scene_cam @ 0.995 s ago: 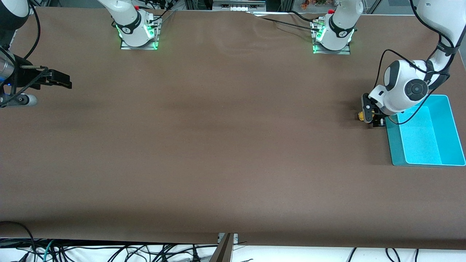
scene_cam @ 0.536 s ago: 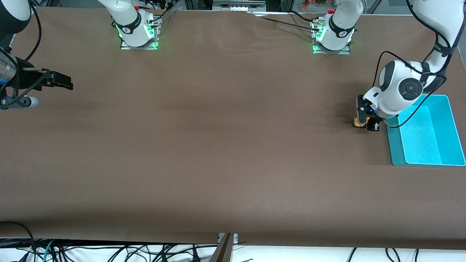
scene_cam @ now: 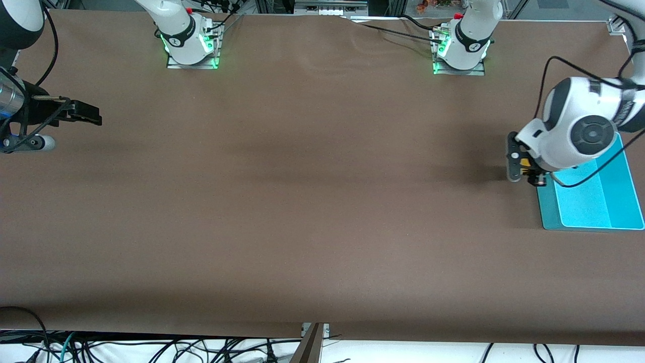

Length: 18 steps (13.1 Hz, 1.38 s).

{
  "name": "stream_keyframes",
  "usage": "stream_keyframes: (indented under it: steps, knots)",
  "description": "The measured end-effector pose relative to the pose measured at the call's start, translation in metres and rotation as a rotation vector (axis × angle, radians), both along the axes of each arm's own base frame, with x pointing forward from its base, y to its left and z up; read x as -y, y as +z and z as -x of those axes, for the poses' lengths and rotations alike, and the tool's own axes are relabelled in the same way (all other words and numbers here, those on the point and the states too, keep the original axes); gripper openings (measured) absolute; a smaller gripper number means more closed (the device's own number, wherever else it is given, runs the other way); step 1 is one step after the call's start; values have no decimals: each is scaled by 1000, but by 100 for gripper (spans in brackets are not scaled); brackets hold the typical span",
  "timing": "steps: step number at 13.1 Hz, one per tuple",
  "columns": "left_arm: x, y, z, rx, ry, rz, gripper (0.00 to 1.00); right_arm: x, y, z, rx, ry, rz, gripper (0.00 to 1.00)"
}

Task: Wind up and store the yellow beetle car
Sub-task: 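Carry the car with the left gripper over the cyan box, then open the left gripper to drop the car into the box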

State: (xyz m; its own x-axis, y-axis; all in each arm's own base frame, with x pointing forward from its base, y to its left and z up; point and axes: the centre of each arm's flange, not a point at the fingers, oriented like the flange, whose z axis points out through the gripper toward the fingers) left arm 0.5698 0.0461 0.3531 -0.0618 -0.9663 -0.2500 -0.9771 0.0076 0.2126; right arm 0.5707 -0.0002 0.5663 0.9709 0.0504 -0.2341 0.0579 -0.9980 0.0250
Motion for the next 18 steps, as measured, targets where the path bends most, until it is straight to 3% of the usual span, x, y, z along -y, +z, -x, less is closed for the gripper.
stream_keyframes:
  steps: [2, 5, 12, 13, 17, 18]
  knots:
    - [-53, 5, 1, -3, 19, 4, 46, 0, 0, 0, 0, 1, 0, 100]
    - [-140, -8, 8, 56, 21, 21, 46, -1, 0, 0, 2, 2, 0, 100]
    - [-216, -147, 27, 130, -17, 144, 46, -1, 1, -1, 6, 3, 0, 100]
    - [-216, -154, 29, 127, -15, 150, 52, -1, 2, -1, 6, 3, 0, 100]
    - [-223, -133, 26, 152, -10, 131, 97, -2, 2, -1, 7, 3, 0, 100]
    - [-220, -110, 20, 156, -1, 122, 100, -2, 2, -1, 7, 3, 0, 100]
